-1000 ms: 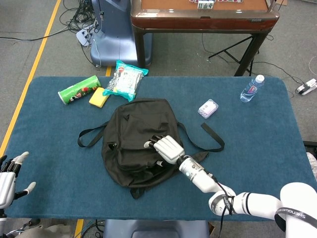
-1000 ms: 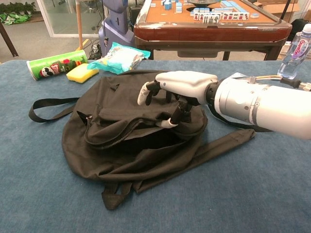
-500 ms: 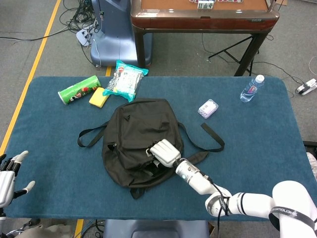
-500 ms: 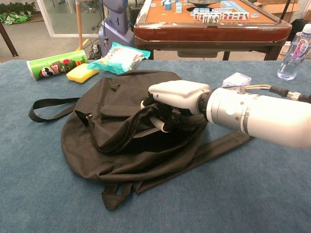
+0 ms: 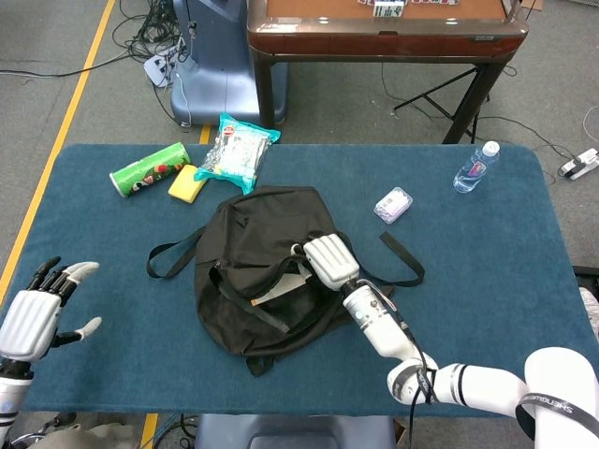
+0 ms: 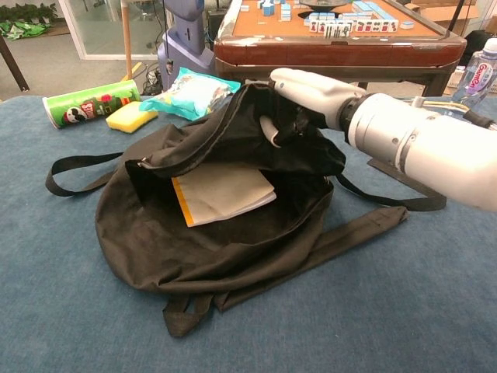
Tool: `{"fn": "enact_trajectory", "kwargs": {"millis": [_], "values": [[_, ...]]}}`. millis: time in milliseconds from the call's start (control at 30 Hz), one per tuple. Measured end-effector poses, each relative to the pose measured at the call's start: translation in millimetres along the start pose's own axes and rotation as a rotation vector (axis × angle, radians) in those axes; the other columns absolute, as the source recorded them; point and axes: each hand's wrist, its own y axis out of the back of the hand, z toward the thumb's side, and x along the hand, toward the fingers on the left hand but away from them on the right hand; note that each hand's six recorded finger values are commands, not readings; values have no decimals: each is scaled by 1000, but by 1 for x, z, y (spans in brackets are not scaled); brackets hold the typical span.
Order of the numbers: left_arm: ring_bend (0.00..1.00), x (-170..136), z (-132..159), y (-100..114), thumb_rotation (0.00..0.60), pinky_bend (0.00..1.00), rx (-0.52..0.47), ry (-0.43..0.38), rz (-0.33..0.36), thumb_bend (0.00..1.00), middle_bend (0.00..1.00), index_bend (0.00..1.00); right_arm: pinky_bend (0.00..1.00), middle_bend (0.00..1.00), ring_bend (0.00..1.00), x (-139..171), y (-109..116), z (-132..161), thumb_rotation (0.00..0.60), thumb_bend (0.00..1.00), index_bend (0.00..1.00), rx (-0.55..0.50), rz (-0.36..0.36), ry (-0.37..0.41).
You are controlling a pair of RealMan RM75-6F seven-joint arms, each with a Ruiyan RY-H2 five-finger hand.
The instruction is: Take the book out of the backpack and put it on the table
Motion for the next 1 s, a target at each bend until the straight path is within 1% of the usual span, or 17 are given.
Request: {"fn": "enact_trajectory", "kwargs": {"millis": [67, 100, 133, 167, 200, 267, 333, 400, 500, 600, 733, 833, 1000], "values": [[360, 11, 14, 2, 600, 278, -42, -74, 1, 205, 386, 316, 550, 508, 430, -2, 2, -3, 600, 639, 698, -11, -22, -17], [379, 19, 25, 4, 600, 313, -64, -127, 2, 205, 411, 341, 555, 508, 430, -5, 2, -4, 600, 639, 698, -12, -27, -25], [389, 24, 33, 5, 600, 338, -75, -167, 3, 206, 425, 356, 559, 508, 430, -12, 2, -5, 600, 639, 698, -14, -32, -34], [406, 29, 41, 5, 600, 373, -83, -205, 3, 206, 446, 378, 562, 508, 430, -24, 5, -3, 600, 639, 698, -14, -43, -42], [416, 35, 52, 5, 600, 387, -90, -254, 3, 206, 459, 392, 565, 509, 430, -36, 9, -1, 600, 639, 698, -11, -56, -47], [428, 42, 70, 4, 600, 394, -101, -327, 1, 205, 474, 410, 570, 509, 430, -62, 23, 5, 600, 639, 699, 4, -97, -53], [433, 51, 89, -1, 600, 403, -121, -405, -9, 206, 480, 420, 573, 509, 430, -81, 27, 12, 600, 641, 699, -1, -125, -71], [434, 60, 106, -8, 600, 406, -146, -462, -29, 206, 480, 427, 577, 509, 430, -90, 25, 14, 600, 642, 699, -33, -140, -99], [435, 73, 127, -22, 600, 414, -185, -520, -69, 206, 481, 431, 584, 508, 430, -100, 27, 18, 600, 642, 699, -78, -159, -132], [435, 84, 143, -36, 600, 419, -205, -562, -103, 205, 481, 432, 586, 509, 430, -106, 29, 20, 600, 641, 699, -89, -174, -156], [435, 93, 153, -48, 600, 419, -181, -583, -113, 205, 481, 428, 586, 508, 430, -108, 29, 21, 600, 642, 699, -90, -175, -163], [432, 96, 152, -50, 600, 419, -155, -573, -100, 205, 481, 422, 586, 508, 430, -106, 27, 18, 600, 642, 699, -97, -171, -165], [430, 100, 141, -53, 600, 419, -141, -523, -100, 206, 481, 421, 586, 509, 430, -98, 23, 13, 600, 642, 699, -106, -164, -160]]}}
